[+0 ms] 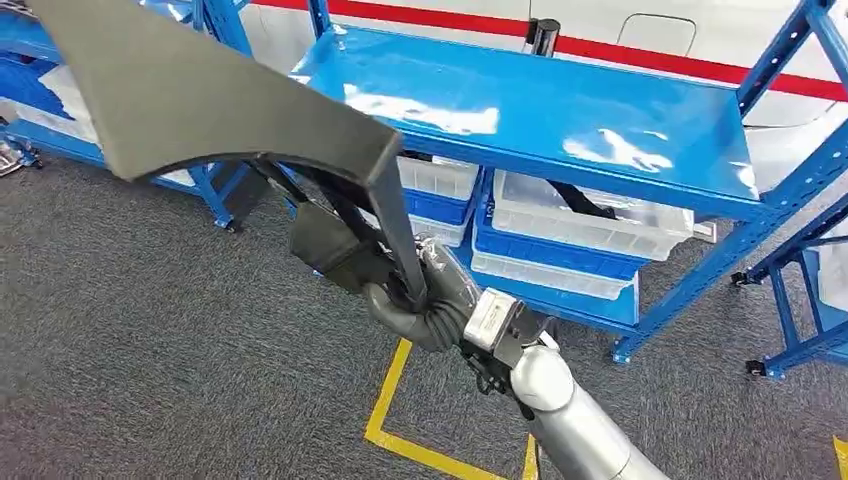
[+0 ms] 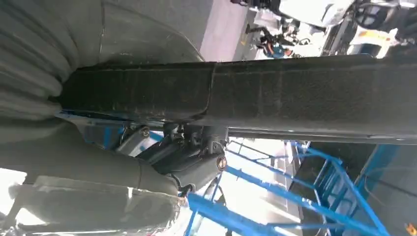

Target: Take the parts from the cabinet and place them on the table.

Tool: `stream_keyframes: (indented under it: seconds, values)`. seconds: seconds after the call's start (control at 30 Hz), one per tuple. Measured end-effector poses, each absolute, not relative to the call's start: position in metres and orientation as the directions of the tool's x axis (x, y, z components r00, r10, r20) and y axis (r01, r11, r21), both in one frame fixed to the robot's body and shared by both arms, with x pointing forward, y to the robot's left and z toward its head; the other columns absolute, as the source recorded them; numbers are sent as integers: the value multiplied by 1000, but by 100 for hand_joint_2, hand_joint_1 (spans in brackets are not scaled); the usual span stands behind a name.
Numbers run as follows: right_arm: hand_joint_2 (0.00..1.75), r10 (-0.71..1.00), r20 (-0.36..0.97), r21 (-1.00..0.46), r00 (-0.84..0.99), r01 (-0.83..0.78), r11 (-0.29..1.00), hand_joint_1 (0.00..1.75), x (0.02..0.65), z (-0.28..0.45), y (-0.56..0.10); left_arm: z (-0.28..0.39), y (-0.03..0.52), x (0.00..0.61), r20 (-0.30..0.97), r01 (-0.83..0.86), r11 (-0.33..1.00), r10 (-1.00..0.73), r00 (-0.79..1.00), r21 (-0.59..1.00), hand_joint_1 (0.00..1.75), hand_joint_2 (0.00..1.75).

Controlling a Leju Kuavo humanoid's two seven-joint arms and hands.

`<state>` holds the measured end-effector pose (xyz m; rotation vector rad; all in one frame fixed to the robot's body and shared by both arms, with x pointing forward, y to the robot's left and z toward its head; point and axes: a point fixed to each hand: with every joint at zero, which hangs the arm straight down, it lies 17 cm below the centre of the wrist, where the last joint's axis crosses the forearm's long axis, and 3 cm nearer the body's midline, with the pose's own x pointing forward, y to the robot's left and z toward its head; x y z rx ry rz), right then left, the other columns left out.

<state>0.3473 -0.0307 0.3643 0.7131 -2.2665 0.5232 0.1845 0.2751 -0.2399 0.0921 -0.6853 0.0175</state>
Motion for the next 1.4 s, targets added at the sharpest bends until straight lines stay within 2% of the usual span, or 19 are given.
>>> stream_keyframes:
  seconds: [0.7,1.4]
  values:
    - [175,-287,718,-148,-634,-542,827,175,335,345,-52,-246,260,173,595,60,993,-112,796,106,0,175]
    - [175,-316,726,-120,-611,-565,816,175,339,338,-61,-243,259,182,600,42,993,-101,793,111,0,175]
